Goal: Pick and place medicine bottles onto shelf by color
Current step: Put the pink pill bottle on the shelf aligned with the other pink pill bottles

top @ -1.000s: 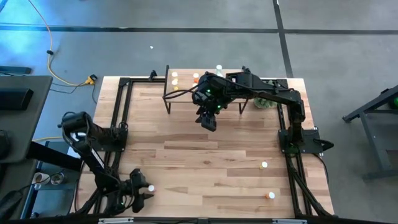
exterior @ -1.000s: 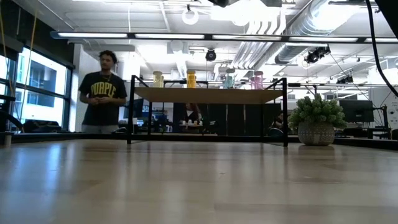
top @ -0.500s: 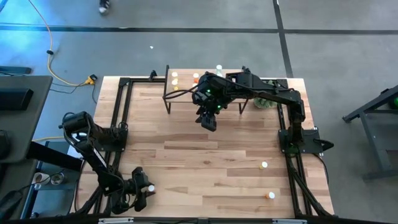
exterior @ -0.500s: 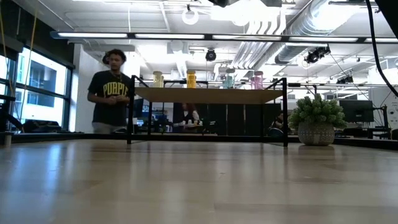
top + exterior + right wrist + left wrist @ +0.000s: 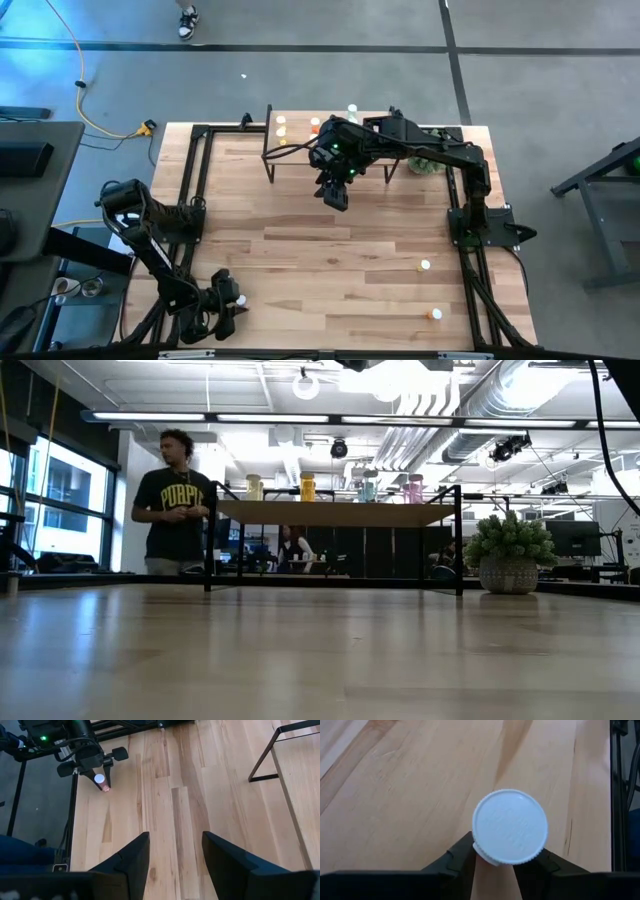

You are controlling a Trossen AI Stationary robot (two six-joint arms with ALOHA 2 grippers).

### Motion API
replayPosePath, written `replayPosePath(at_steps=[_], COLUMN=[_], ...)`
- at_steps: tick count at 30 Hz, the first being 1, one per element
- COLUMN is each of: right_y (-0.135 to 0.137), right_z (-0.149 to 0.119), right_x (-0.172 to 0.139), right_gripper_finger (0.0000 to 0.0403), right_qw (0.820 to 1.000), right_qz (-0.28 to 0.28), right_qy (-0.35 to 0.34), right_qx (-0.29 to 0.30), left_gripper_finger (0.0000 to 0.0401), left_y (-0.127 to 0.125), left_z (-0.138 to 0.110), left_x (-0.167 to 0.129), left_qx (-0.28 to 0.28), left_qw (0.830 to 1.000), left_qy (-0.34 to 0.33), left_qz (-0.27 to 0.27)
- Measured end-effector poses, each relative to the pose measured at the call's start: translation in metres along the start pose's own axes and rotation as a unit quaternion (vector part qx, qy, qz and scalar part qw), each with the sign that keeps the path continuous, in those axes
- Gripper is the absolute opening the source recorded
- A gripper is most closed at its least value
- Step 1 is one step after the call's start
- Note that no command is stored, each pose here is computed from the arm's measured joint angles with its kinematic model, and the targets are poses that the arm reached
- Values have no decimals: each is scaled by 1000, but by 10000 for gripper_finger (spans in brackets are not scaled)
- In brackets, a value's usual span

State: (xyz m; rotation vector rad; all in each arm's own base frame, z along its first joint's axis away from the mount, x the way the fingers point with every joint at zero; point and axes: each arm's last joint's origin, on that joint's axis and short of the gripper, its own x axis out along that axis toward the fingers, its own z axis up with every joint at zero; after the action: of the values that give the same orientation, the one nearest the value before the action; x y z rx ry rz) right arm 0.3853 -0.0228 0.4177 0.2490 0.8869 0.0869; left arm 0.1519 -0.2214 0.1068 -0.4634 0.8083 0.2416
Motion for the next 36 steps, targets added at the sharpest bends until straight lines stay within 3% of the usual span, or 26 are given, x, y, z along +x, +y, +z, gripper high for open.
replayPosePath(at_steps=[12,16,23,30,36], right_y=[0,2,7,16,30], right_z=[1,5,9,10,12], right_x=[0,0,-1,1,3], right_gripper_finger=[171,171,171,175,208], right_qw=[1000,999,995,992,987], right_qz=[1,30,94,98,112], right_qy=[-4,-24,-40,-53,-70], right_qx=[-1,0,-16,-67,-87], left_gripper_finger=[93,93,93,93,93], left_y=[0,-2,-2,13,30], left_z=[2,12,52,95,134], left_x=[-1,-4,-18,-31,-40], left_qx=[-16,-42,-59,-45,-24], left_qw=[1000,999,996,997,997], left_qy=[-11,10,28,16,-16], left_qz=[-1,-12,-55,-63,-74])
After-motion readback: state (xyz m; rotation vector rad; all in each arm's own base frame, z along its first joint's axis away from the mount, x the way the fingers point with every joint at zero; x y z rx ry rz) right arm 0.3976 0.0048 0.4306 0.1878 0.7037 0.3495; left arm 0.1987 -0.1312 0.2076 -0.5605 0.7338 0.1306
